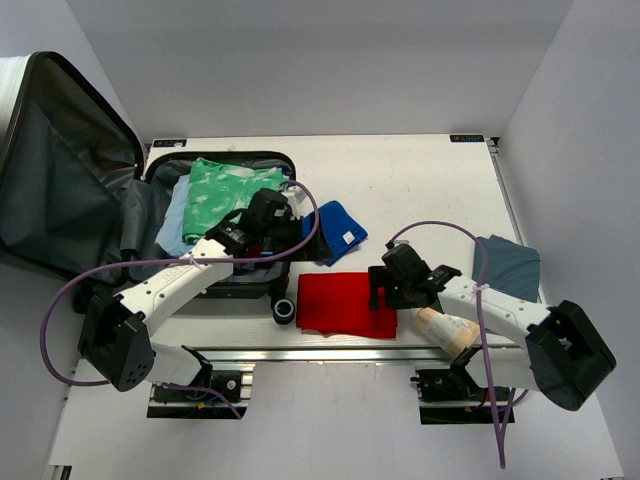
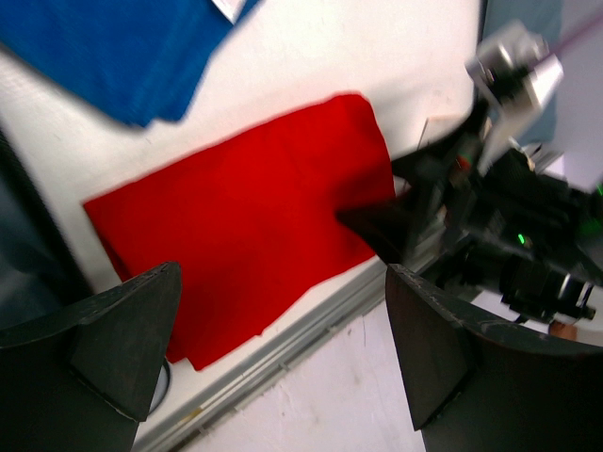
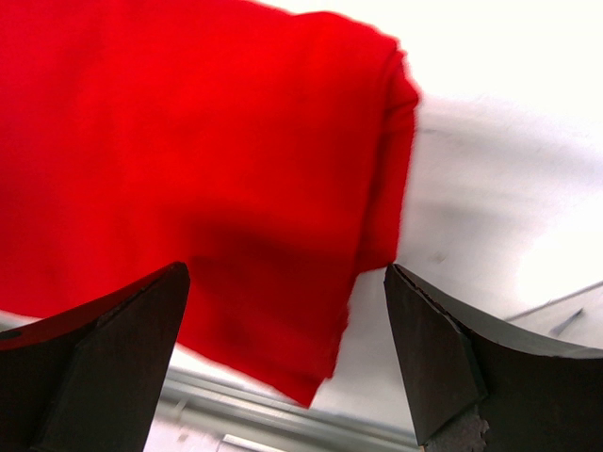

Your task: Pack the luggage

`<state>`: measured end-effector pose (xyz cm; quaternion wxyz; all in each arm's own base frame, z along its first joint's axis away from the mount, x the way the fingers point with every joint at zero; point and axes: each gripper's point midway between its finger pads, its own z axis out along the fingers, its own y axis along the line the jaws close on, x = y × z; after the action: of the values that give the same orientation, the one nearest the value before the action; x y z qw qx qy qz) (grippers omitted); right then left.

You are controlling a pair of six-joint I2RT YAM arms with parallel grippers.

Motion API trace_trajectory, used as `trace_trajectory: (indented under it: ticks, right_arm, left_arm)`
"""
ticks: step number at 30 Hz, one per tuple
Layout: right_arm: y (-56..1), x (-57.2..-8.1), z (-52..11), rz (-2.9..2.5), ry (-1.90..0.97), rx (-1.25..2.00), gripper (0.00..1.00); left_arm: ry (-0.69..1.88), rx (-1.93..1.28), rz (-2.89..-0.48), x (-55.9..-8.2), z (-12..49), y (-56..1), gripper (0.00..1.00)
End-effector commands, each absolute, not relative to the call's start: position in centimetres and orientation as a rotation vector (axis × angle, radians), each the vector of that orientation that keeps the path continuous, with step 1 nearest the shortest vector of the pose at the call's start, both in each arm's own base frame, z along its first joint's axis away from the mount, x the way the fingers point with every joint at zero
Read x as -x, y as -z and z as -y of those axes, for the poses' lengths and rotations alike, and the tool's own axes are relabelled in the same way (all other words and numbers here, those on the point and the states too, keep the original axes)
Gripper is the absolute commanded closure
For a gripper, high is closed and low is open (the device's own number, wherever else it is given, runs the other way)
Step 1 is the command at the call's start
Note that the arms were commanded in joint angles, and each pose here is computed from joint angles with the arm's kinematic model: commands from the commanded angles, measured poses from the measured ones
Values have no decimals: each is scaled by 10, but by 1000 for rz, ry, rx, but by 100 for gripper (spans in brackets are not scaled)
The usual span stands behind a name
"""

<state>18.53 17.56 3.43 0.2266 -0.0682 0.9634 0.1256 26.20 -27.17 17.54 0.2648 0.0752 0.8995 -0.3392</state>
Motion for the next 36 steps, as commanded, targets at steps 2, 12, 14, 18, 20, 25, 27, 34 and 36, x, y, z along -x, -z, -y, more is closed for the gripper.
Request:
trace_trajectory:
  ticks: [2, 12, 14, 18, 20, 25, 27, 34, 36]
  right_arm:
    - [-17, -203, -169, -2611, -279, 163, 11]
    - [-14, -231, -160, -2585, -275, 10, 53]
    - [-18, -237, -150, -2571, -241, 10, 66]
    - [-24, -245, -126, -2536, -171, -6, 84]
    - [-23, -247, -120, -2549, -149, -22, 87]
    - [-23, -273, -105, -2570, -127, -123, 90]
    - [-30, -285, -104, -2562, -131, -117, 91]
    - [-37, -294, -100, -2558, -171, -86, 85]
    - [-33, -290, -98, -2573, -174, -88, 80]
  left_arm:
    - [854, -212, -2439, -248, 281, -176, 2]
    - [756, -243, -2454, -234, 293, -174, 2]
    - [724, -255, -2470, -235, 295, -170, 2]
    - [656, -272, -2514, -238, 297, -158, 2]
    - [662, -299, -2518, -238, 304, -154, 2]
    - [632, -353, -2565, -243, 322, -131, 2]
    - [600, -374, -2604, -246, 326, -113, 2]
    - [553, -370, -2659, -265, 334, -71, 2]
    - [538, -369, -2674, -264, 333, -63, 2]
